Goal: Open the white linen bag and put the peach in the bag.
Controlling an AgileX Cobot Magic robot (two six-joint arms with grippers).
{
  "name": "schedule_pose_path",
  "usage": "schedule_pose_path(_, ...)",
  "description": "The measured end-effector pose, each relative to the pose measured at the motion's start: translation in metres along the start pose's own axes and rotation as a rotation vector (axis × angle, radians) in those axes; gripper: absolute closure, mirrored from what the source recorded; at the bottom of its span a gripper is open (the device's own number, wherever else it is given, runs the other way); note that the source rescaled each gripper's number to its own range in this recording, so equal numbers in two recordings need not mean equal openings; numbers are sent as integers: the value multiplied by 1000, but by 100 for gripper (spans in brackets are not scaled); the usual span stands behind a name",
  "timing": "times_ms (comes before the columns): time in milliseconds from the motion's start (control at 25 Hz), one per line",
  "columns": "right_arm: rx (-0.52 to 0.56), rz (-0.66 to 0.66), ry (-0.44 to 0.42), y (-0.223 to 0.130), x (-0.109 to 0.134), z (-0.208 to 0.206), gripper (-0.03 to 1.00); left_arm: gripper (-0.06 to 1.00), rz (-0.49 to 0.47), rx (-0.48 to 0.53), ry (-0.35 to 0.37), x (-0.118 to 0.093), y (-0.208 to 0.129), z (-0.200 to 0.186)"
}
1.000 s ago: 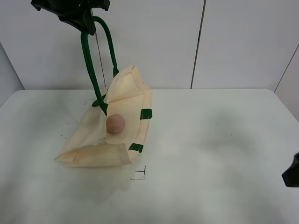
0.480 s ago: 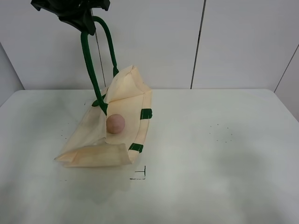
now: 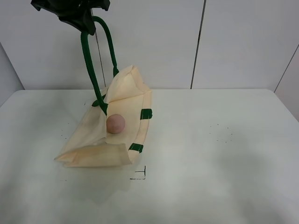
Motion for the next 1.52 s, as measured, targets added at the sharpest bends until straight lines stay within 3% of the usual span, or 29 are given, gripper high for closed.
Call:
schedule_pose_path(120, -64, -2, 8, -4, 0, -9, -3, 94, 0, 0, 0, 0, 0, 0)
schedule_pose_path(360, -71, -1, 12, -4, 1, -10, -3, 94, -7, 60, -24, -3, -2, 29)
schedule_pose_path(560, -71, -1, 12, -4, 1, -10, -3, 94, -23, 197, -64, -8, -12, 97)
schedule_pose_path(840, -71, 0, 13, -4, 1, -10, -3, 92, -19, 384, -67, -10, -41, 188)
schedule_pose_path(920, -71, 0, 13, -4, 1, -10, -3, 77, -14, 405, -68, -10, -45, 199)
schedule_pose_path(1040, -71, 0, 13, -4, 1, -10, -3, 28, -10, 404, -69, -10, -46, 200)
schedule_pose_path(1120, -71, 0, 13, -4, 1, -10, -3, 9, -3, 404, -56, -8, -46, 200)
schedule_pose_path(1240, -71, 0, 13, -4, 1, -10, -3, -1, 16, 405, -1, -2, -46, 200)
schedule_pose_path(1520, -71, 0, 13, -4, 1, -10, -3, -4, -25, 414, 64, 26, -47, 200)
Point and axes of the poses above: a point on each arm's last joint axis where the gripper is mounted, z pointing out along that axis toward the gripper, x along the wrist's bending axis when the last joint is at zero, y = z × x, the point moved 2 cm from there along z, pointing out along that axis toward the gripper, and after that the axes turned 6 degrees about z, right-handed, at the moved point
